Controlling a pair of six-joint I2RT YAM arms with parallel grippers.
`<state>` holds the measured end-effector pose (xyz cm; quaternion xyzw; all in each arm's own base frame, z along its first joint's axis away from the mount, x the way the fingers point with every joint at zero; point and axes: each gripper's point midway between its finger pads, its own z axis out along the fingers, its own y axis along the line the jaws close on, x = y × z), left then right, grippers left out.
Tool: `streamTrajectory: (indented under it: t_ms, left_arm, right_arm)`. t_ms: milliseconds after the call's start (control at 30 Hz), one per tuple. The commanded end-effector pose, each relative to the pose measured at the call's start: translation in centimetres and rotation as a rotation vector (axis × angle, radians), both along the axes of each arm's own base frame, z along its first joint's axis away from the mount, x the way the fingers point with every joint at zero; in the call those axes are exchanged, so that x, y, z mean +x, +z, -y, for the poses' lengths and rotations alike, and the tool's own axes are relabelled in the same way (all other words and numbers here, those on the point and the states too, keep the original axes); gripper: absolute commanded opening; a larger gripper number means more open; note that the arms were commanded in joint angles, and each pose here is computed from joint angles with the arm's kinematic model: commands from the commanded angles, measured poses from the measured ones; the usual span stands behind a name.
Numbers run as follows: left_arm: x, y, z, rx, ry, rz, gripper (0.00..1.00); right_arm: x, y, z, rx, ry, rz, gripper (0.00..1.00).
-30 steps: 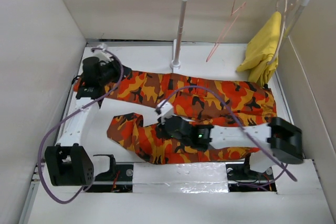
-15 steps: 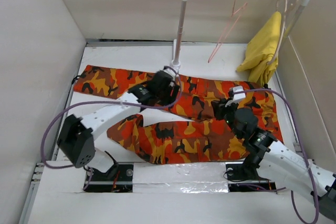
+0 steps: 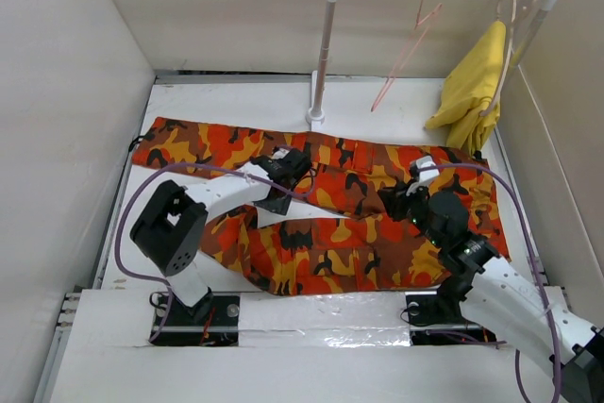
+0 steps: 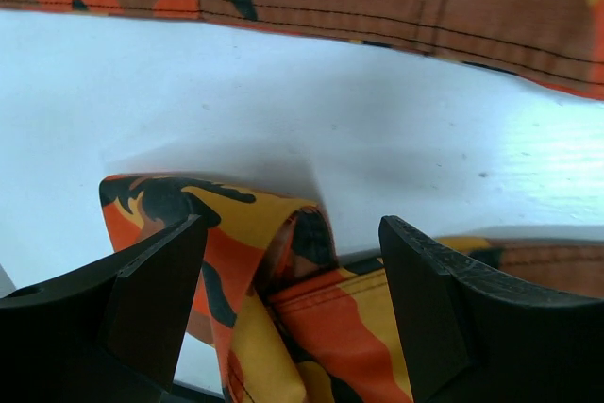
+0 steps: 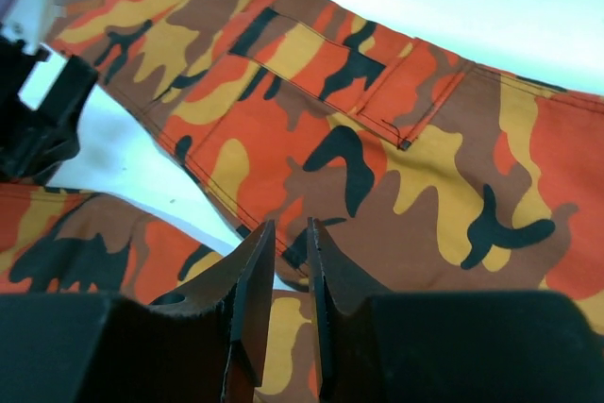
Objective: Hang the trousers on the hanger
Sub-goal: Flatten out the trousers at the center of the board, then fold the trousers at the center of the board.
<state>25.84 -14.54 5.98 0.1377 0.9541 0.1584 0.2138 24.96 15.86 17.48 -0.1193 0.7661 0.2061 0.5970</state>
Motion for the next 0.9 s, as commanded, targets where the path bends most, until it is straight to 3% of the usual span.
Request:
streamTrajectory:
  t_ms: [0,267,367,400,500,567,600,700,867]
  left_arm:
    - [-0.4,-0.6,-1.4,0.059,0.041,-0.009,0.72]
    - [-0.2,-2.5,-3.4,0.206,0.085,-0.008,0.68]
    - [0.0,-2.4,-3.9,0.236,0.096,0.008,0.5]
    - [0.0,-2.2,-3.7,0.247,0.086,0.014,0.34]
    - [0.0,-1.7,-3.6,0.247,0.094,0.041,0.1]
    - [0.1,-1.2,-3.3,0.238,0.083,0.058,0.0]
    - [0.2,-0.8,-3.3,0.235,0.09,0.07,0.0]
    - [0.7,1.4,-2.1,0.143,0.095,0.136,0.0]
    - [4.0,12.0,-0.3,-0.237,0.201,0.46,0.0]
  right_arm:
    - [-0.1,1.2,-0.5,0.023,0.039,0.05,0.26]
    - [0.1,0.8,-0.6,0.014,0.042,0.043,0.28]
    - [0.3,0.6,-0.5,0.007,0.03,0.037,0.28]
    - [0.3,0.3,-0.5,0.003,0.029,0.028,0.28]
    - [0.4,0.0,-0.6,-0.004,0.034,0.018,0.28]
    - [0.5,0.0,-0.4,-0.004,0.019,0.019,0.29]
    - [0.6,-0.1,-0.4,-0.006,0.016,0.018,0.29]
    - [0.5,-0.3,-0.6,-0.01,0.026,0.011,0.29]
    - [0.9,-0.8,-0.7,-0.021,0.019,0.0,0.29]
